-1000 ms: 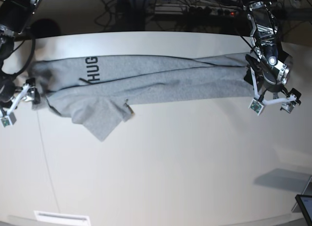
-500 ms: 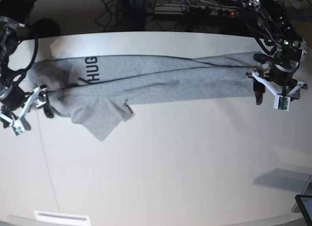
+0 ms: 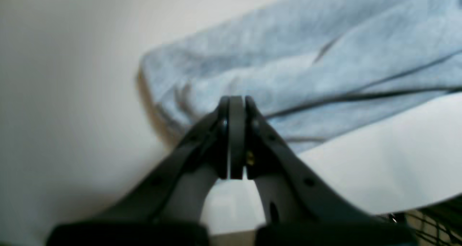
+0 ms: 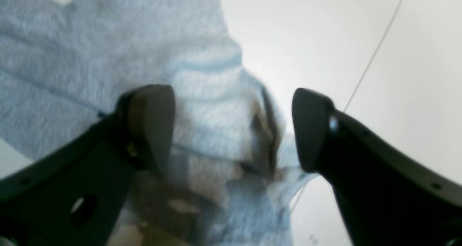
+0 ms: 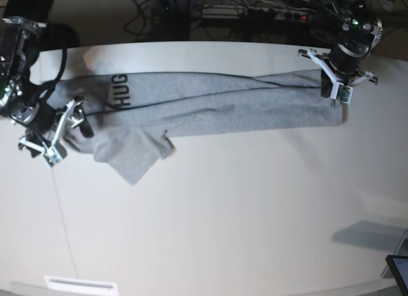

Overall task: Fold the T-shirt properly
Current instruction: 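Lower the folded hem onto the shirt and release both grippers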

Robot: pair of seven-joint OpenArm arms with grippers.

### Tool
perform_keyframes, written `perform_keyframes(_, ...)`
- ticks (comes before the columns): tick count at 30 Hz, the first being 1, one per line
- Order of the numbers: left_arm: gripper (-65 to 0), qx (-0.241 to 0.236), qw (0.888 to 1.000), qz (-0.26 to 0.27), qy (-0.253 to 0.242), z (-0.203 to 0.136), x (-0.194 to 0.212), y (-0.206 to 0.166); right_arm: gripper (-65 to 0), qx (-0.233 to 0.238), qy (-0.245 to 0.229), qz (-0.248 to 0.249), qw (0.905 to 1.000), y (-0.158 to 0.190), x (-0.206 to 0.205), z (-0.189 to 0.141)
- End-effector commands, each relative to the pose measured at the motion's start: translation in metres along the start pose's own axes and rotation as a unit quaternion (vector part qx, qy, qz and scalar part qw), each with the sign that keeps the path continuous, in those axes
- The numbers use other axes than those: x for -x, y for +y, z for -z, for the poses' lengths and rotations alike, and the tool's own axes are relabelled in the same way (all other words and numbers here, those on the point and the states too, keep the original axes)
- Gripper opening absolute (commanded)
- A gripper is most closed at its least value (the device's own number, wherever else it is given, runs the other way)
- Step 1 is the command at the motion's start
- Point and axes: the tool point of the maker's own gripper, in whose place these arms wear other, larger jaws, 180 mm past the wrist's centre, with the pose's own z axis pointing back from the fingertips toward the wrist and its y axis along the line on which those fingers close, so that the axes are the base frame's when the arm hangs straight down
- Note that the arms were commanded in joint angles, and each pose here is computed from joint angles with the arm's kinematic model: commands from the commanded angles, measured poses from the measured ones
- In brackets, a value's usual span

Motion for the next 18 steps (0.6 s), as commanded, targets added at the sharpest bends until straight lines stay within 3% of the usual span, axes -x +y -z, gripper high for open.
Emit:
perform_keyframes(1, -65.0, -0.017, 0.999, 0.002, -0.027, -0.005, -0.014, 0.012, -29.9, 0.007, -0.023, -0.008, 0.9997, -0.006, -0.013, -0.006)
perform_keyframes(4, -65.0, -0.019, 0.997, 0.000, -0.079, -0.008, -0.031, 0.012, -58.6, 0.004, -0.017, -0.005, 0.9998, -0.003, -0.007, -0.006)
perform_keyframes(5, -65.0, -0.016, 0.995, -0.001, -0.101, -0.010, -0.037, 0.011, -65.0, 0.004, -0.016, -0.004, 0.9999, -0.003, -0.006, -0.006)
perform_keyframes(9, -65.0, -0.011, 0.981, -0.029, -0.192, -0.019, -0.057, -0.001, -64.1, -0.002, -0.003, -0.001, 1.0000, 0.003, 0.005, -0.007)
perform_keyframes(11, -65.0, -0.009, 0.977, -0.044, -0.207, -0.018, -0.056, -0.004, -65.0, -0.005, 0.004, 0.000, 1.0000, 0.007, 0.012, -0.008)
perform_keyframes(14, -65.0, -0.002, 0.981, -0.067, -0.183, -0.007, -0.035, -0.006, -64.9, 0.012, 0.018, 0.050, 0.9985, 0.008, 0.026, -0.007)
perform_keyframes(18, -65.0, 0.008, 0.985, -0.096, -0.142, 0.010, 0.001, -0.006, -64.9, 0.012, 0.022, 0.061, 0.9978, 0.010, 0.030, -0.006)
